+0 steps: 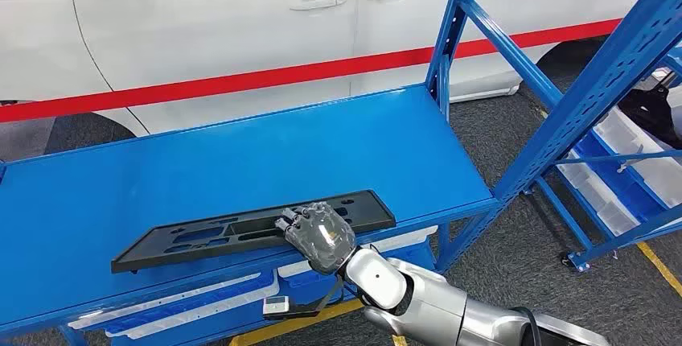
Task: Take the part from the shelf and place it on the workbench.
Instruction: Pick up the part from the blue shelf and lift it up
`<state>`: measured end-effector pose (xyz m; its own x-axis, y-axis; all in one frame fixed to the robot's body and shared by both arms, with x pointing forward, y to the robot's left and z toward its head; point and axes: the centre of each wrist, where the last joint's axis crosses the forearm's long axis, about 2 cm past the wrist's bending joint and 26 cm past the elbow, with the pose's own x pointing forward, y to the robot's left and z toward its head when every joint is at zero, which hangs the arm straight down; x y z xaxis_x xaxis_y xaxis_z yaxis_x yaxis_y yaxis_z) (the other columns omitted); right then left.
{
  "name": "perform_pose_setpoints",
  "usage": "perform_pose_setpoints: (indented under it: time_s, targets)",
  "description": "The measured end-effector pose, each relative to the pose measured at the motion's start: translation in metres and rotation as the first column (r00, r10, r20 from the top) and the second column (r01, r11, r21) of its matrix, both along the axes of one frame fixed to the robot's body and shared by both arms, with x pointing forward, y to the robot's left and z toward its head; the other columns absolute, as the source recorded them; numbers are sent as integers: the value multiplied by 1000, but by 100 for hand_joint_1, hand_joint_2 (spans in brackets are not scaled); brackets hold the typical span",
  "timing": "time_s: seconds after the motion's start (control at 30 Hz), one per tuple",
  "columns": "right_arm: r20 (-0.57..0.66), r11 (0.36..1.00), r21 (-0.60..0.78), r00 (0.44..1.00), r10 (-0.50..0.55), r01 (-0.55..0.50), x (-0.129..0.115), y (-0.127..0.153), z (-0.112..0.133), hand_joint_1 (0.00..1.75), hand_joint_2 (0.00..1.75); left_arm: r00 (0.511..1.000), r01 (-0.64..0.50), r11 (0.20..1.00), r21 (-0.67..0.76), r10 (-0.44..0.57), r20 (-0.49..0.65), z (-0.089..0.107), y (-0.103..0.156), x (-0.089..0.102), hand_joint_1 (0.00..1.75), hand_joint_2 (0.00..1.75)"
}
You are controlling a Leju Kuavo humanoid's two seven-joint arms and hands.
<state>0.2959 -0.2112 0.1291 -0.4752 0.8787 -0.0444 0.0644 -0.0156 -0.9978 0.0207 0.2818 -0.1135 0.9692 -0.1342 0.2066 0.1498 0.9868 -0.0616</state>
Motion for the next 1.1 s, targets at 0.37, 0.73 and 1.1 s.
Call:
perform_pose_setpoints:
  time_s: [0.37, 0.73, 1.1]
  targets:
    - [214, 991, 125, 976, 28, -56, -9, -8, 20, 175, 175, 1000, -23, 1000, 18, 22, 17, 0, -1, -1, 0, 175]
    - [563, 977, 180, 826, -4, -118, -27, -32, 59, 175, 175, 1000, -24, 999, 45, 23, 13, 0, -3, -1, 0, 175]
    - [564, 978, 184, 825, -20, -103, -35, -38, 58, 175, 175, 1000, -19, 999, 45, 18, 12, 0, -5, -1, 0, 175]
